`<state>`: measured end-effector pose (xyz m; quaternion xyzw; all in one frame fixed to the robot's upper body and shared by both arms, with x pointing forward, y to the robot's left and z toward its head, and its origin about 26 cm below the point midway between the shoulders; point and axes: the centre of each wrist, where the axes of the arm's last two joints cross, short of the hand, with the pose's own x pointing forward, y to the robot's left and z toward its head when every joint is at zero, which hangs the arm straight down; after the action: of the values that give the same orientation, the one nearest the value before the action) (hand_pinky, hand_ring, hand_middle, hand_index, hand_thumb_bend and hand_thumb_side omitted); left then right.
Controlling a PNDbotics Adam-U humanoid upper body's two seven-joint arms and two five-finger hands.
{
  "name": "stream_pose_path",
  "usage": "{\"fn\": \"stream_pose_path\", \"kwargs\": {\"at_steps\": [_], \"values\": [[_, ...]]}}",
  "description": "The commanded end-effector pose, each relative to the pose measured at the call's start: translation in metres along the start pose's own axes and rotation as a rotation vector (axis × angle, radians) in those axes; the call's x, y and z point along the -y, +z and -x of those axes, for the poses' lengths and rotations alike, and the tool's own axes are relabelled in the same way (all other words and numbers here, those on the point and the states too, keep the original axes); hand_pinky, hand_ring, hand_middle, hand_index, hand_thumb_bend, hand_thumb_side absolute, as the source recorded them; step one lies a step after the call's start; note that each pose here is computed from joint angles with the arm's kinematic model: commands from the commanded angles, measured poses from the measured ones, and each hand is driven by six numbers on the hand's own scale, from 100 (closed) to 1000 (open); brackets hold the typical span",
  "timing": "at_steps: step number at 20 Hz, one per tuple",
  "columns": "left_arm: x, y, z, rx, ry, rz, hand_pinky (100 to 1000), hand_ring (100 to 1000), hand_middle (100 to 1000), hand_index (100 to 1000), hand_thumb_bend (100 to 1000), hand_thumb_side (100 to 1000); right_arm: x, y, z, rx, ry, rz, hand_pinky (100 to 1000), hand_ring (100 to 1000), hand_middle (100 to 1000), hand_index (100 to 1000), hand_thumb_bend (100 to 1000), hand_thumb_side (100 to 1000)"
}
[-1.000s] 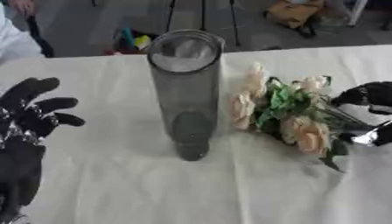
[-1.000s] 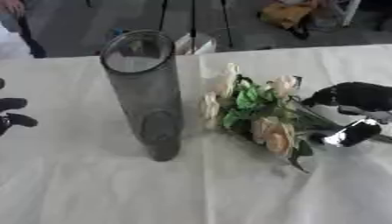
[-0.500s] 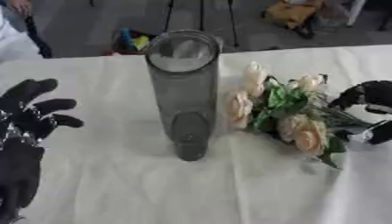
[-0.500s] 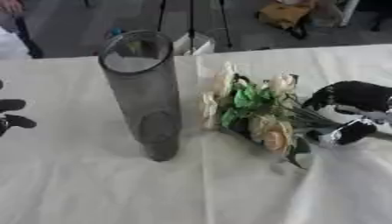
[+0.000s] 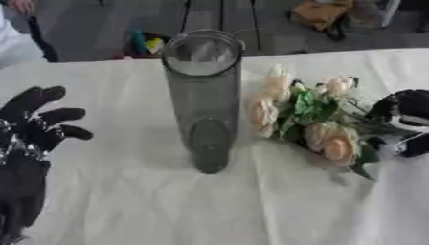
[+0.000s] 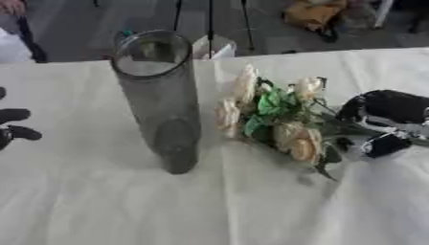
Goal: Arrange flowers into the vase.
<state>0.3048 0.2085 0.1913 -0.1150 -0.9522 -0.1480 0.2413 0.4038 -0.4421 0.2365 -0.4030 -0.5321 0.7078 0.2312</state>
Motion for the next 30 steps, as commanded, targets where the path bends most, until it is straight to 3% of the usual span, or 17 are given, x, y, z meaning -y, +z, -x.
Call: {"fn": "stream_pose_path", "kwargs": {"at_steps": [1, 12, 21, 30], "values": [[0.0013, -0.0055, -0.0041, 0.023, -0.005, 0.019, 627, 756, 824, 909, 154, 1000, 0.0167, 0.0059, 0.0045, 0.0, 0.012, 0.019, 700, 530, 505, 768, 100, 659], [0.0019, -0.0054, -0.004, 0.022, -0.003, 0.02, 627, 756, 825, 909, 154, 1000, 0.0227, 0.0059, 0.0031, -0.002, -0.004, 0.022, 694, 537, 509, 769, 100, 643], [0.0031, -0.0056, -0.0038, 0.021, 0.0, 0.023, 627, 755, 826, 908, 153, 1000, 0.0197, 0.001, 0.0014, -0.021, 0.022, 0.02, 680, 520, 492, 774, 219, 616], [0.0039, -0.0062, -0.0038, 0.02, 0.003, 0.028, 627, 755, 827, 908, 154, 1000, 0.0132, -0.0017, 0.0015, -0.049, 0.043, 0.085, 597, 345, 336, 632, 129, 638]]}}
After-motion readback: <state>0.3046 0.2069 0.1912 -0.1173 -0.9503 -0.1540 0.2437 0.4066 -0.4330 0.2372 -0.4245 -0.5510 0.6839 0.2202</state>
